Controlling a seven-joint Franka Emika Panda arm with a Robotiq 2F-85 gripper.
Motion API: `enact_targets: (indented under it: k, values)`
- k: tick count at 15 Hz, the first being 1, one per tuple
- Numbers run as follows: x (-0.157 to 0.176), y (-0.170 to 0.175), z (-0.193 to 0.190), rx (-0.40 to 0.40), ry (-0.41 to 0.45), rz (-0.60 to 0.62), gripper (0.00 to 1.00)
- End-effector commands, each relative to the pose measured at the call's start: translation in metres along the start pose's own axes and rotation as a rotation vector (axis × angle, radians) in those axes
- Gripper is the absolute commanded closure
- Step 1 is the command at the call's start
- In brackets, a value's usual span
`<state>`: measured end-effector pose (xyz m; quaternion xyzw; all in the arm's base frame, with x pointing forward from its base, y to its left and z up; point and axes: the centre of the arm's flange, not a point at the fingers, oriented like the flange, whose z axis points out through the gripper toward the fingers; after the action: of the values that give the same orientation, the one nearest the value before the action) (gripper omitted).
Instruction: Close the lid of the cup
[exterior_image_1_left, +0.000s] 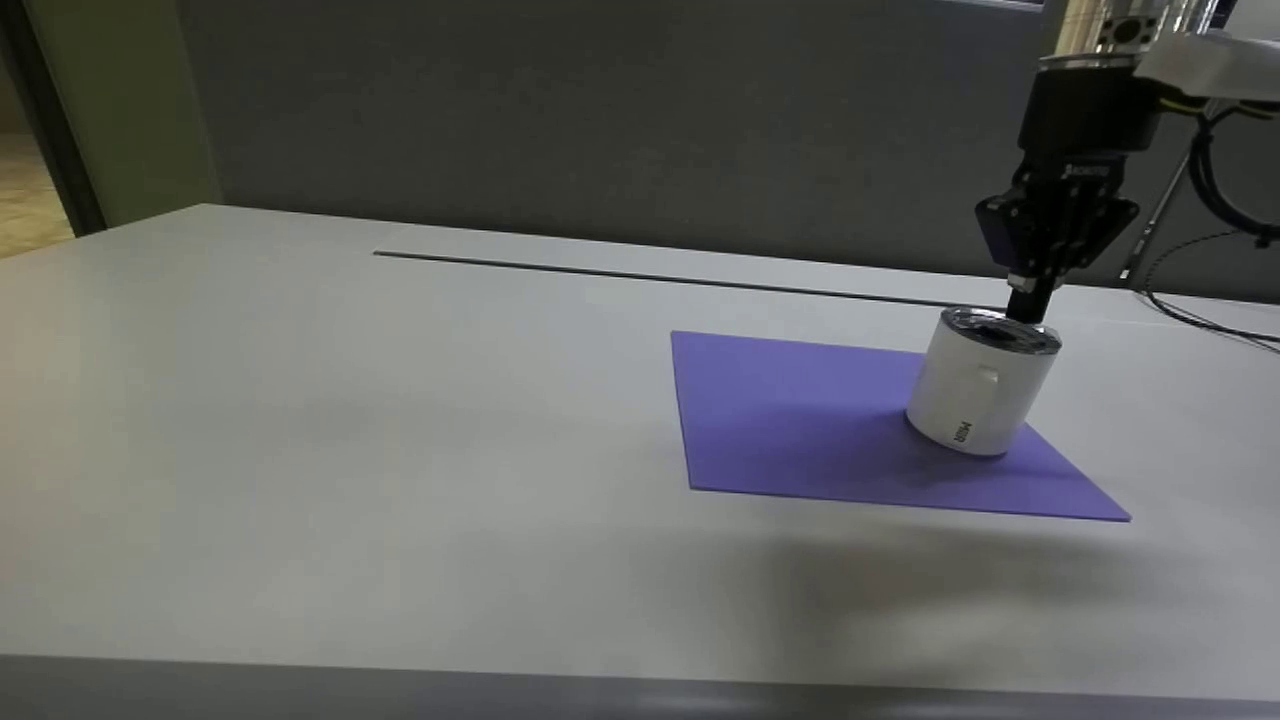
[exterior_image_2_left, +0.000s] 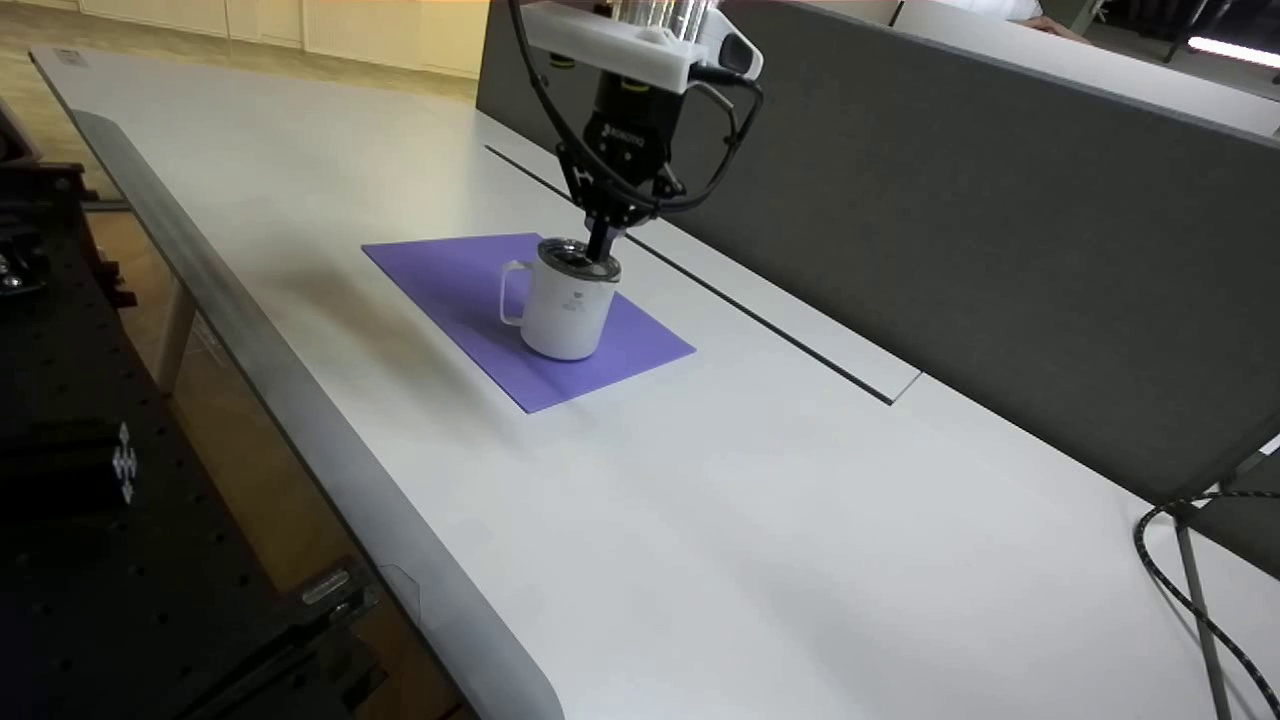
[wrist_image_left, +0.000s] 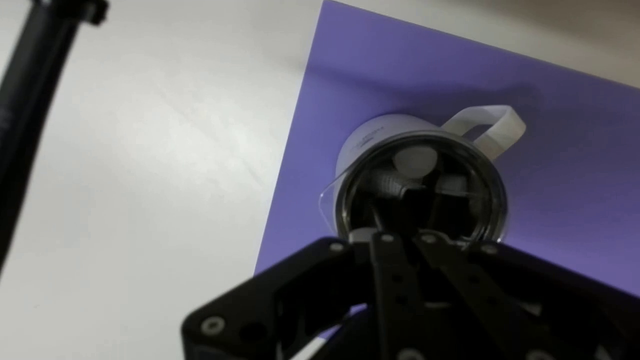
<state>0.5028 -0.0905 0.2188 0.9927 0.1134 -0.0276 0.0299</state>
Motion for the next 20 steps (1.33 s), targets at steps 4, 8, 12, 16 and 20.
enact_targets:
  k: [4, 8, 12, 16, 20]
  values:
    - [0.0018, -0.0058, 0.0085, 0.006, 0.004, -0.006, 1.0]
    - [0.0005, -0.0072, 0.0091, 0.007, 0.007, -0.008, 1.0]
    - [0.0005, -0.0085, 0.0096, 0.025, 0.004, -0.001, 1.0]
    - [0.0011, -0.0113, 0.0118, 0.074, 0.002, 0.015, 1.0]
    - [0.0024, -0.0115, 0.0135, 0.11, 0.003, 0.034, 1.0]
